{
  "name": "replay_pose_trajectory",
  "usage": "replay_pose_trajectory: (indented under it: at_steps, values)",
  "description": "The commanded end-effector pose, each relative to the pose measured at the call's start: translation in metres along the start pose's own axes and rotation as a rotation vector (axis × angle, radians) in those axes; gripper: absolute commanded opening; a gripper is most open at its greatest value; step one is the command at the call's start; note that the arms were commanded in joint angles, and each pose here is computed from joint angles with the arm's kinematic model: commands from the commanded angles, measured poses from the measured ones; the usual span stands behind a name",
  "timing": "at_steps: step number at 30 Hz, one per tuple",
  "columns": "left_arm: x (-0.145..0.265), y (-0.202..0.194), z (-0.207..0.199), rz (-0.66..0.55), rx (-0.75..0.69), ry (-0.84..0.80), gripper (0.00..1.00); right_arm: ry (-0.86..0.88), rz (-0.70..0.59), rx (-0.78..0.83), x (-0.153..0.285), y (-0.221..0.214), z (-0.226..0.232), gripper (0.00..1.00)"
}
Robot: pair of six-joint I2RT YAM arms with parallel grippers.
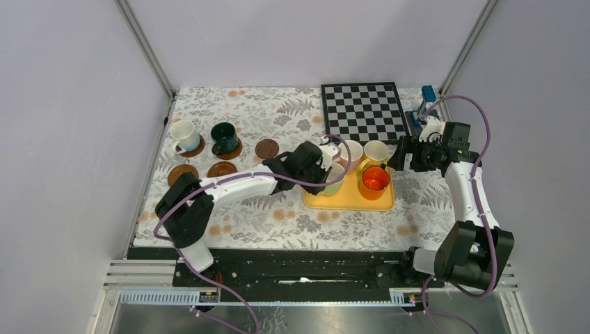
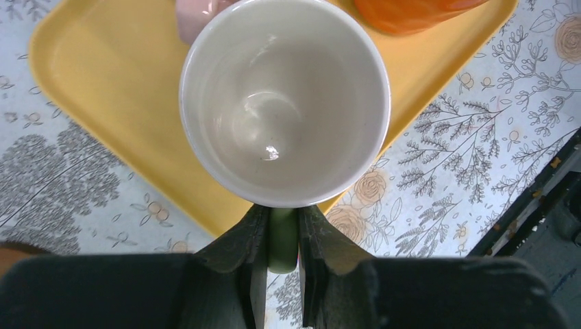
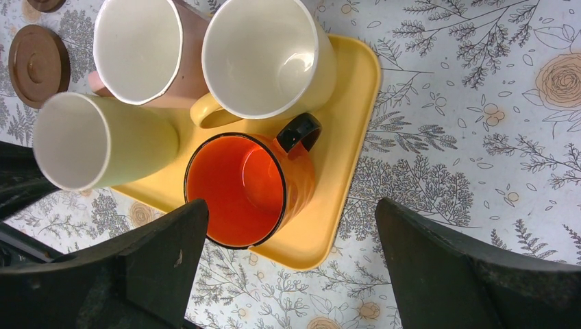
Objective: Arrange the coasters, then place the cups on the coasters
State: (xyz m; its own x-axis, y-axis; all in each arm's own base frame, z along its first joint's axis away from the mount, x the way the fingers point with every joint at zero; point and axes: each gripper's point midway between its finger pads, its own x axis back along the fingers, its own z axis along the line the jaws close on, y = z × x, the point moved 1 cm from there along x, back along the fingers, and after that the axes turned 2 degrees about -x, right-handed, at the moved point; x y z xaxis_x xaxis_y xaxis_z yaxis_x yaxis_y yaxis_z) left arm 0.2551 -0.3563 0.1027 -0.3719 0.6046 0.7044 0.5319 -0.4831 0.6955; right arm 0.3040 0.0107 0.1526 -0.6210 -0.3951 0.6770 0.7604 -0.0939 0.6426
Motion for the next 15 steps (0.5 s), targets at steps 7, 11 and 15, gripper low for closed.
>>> replay_pose_trajectory:
  at_steps: [7, 11, 15]
  values:
    - [0.070, 0.068, 0.009, -0.237, 0.041, -0.091, 0.00, 0.014, -0.013, 0.019, 0.000, 0.003, 0.002, 0.98]
    - [0.093, 0.067, 0.021, -0.245, 0.052, -0.080, 0.00, 0.017, -0.012, 0.020, 0.000, 0.002, 0.003, 0.98]
    - [0.122, 0.057, 0.060, -0.249, 0.074, -0.023, 0.00, 0.026, -0.015, 0.022, 0.000, 0.002, 0.005, 0.98]
